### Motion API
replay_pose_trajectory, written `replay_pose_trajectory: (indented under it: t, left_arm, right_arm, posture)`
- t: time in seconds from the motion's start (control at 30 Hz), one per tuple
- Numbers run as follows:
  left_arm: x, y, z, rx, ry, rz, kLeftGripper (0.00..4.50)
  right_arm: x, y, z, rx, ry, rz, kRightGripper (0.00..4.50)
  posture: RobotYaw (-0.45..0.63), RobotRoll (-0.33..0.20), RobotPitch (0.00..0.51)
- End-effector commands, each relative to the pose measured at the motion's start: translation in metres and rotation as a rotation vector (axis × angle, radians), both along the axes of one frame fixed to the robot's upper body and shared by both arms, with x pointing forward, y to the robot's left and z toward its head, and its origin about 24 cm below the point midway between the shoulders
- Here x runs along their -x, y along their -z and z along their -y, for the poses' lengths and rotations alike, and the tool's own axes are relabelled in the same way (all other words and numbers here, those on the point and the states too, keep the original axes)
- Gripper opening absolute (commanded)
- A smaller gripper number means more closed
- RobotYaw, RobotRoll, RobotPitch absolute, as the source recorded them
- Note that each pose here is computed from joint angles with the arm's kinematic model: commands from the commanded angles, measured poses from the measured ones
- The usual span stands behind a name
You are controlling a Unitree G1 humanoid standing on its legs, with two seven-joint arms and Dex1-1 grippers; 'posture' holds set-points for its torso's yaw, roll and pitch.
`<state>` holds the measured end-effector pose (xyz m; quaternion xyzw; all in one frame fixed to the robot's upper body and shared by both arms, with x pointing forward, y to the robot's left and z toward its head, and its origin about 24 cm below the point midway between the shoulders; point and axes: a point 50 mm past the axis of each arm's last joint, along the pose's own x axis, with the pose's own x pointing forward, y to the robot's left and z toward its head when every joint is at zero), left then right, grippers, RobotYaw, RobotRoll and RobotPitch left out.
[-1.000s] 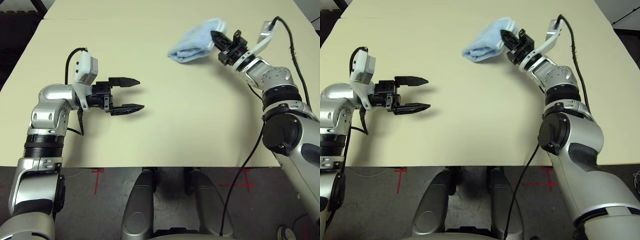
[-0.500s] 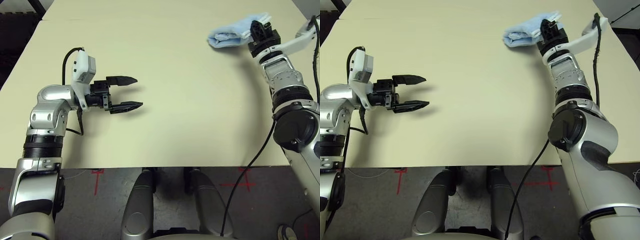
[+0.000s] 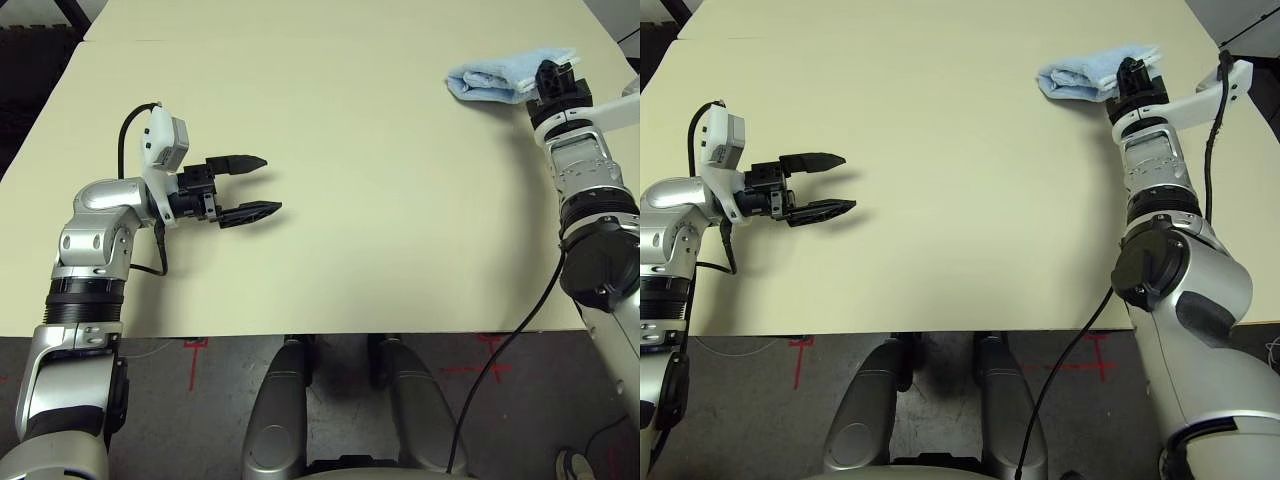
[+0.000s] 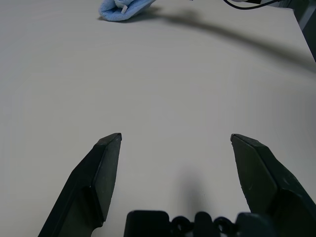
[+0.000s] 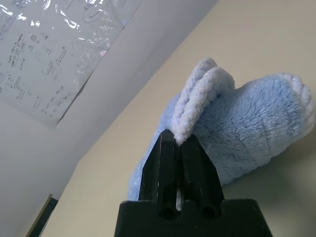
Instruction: Fold the towel and set it aside.
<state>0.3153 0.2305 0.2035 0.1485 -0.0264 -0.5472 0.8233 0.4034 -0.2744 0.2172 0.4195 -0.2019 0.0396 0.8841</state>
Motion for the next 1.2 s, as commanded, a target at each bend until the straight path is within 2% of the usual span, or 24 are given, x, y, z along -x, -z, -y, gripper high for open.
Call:
replay_pose_trajectory:
  t: [0.03,0.4,0.5,0.97,1.2]
  left_arm:
    - [0.000,0.005,0.002,0.004,0.013,-0.017,4.50]
    - [0.001,0.008,0.005,0.010,0.018,-0.025,4.50]
    - [0.001,0.009,0.005,0.011,0.016,-0.030,4.50]
    - [0.000,0.008,0.007,-0.002,0.031,-0.028,4.50]
    - [-0.002,0.006,0.007,-0.005,0.029,-0.021,4.50]
  right_arm:
    - [0.001,0.005,0.000,-0.037,0.031,0.017,0.02]
    - [0.005,0.040,-0.009,-0.128,0.163,-0.081,0.02]
    - [0.005,0.046,-0.009,-0.143,0.176,-0.158,0.02]
    - [-0.005,0.030,-0.062,-0.203,0.004,-0.180,0.02]
    - [-0.003,0.035,-0.055,-0.205,0.056,-0.209,0.02]
  posture:
    - [0.10,0.000,0.267]
    - [0.09,0.000,0.274]
    - [0.09,0.000,0.275]
    - [0.10,0.000,0.271]
    - [0.11,0.000,0.273]
